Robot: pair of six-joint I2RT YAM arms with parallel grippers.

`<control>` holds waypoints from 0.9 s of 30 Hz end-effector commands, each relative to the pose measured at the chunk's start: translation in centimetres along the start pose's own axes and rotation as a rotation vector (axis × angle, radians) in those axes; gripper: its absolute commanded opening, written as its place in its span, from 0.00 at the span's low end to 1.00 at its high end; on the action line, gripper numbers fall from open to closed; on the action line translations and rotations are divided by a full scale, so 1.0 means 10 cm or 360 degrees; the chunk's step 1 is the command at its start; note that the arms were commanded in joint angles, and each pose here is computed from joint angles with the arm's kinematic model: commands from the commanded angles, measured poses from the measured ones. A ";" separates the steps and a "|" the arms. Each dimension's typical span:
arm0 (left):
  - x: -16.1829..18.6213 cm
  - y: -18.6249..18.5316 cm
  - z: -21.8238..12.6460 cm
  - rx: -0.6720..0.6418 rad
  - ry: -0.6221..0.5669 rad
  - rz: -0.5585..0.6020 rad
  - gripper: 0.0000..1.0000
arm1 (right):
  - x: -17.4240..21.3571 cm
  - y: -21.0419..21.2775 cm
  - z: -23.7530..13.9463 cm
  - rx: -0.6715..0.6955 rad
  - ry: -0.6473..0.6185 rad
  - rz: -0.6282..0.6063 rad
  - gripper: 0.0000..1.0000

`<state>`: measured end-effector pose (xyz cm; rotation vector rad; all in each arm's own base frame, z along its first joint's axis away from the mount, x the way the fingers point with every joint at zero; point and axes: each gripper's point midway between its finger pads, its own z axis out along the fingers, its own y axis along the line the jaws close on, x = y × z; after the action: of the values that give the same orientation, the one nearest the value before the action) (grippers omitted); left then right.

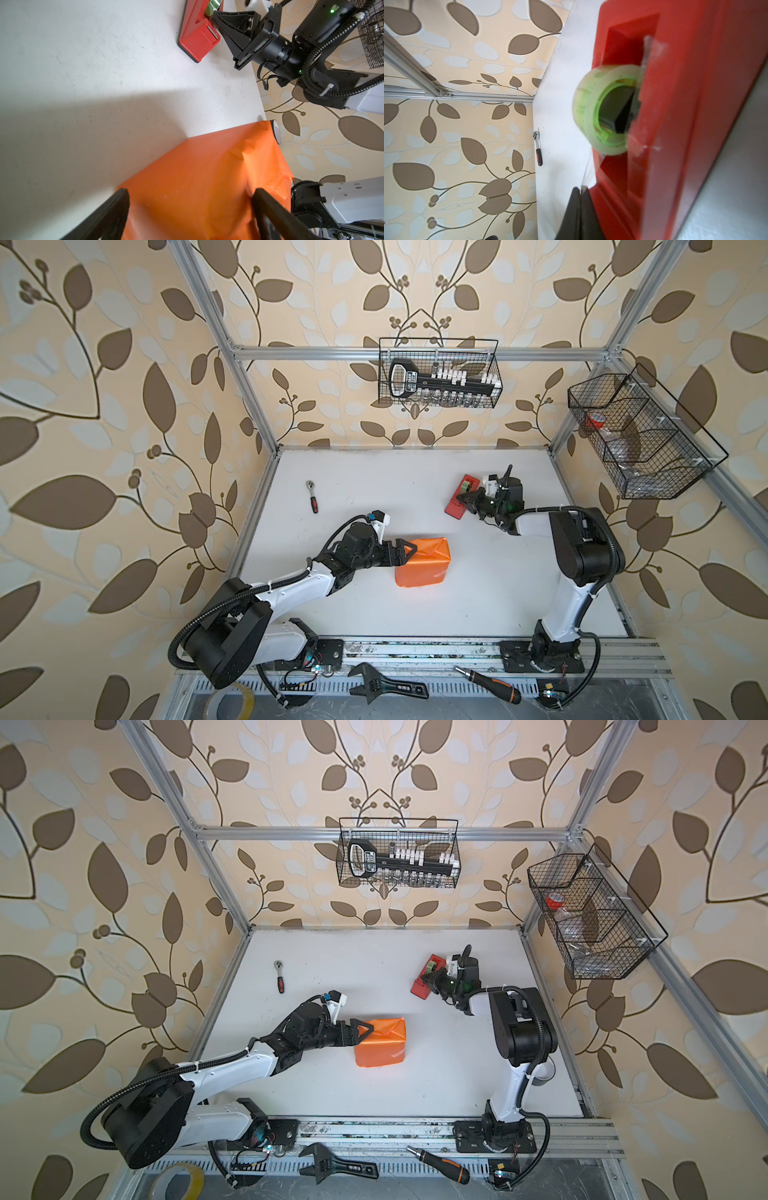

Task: Wrap the gift box in paper

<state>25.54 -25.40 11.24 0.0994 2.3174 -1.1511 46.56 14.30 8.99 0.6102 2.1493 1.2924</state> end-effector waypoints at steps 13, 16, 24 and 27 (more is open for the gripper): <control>0.43 0.43 0.02 -0.0241 0.0232 -0.0019 0.93 | 0.20 0.41 -0.10 -0.0293 0.0027 0.0055 0.00; 0.44 0.43 0.03 -0.0238 0.0239 -0.0023 0.93 | 0.30 0.41 -0.12 -0.0299 0.0038 0.0050 0.00; 0.44 0.44 0.04 -0.0243 0.0238 -0.0022 0.93 | 0.55 0.41 -0.18 -0.0317 0.0064 0.0033 0.00; 0.43 0.43 0.04 -0.0243 0.0234 -0.0018 0.93 | 0.64 0.39 -0.20 -0.0305 0.0076 0.0021 0.00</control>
<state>25.74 -25.55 11.18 0.1026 2.3102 -1.1535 41.82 17.49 10.11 0.5962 2.0625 1.4546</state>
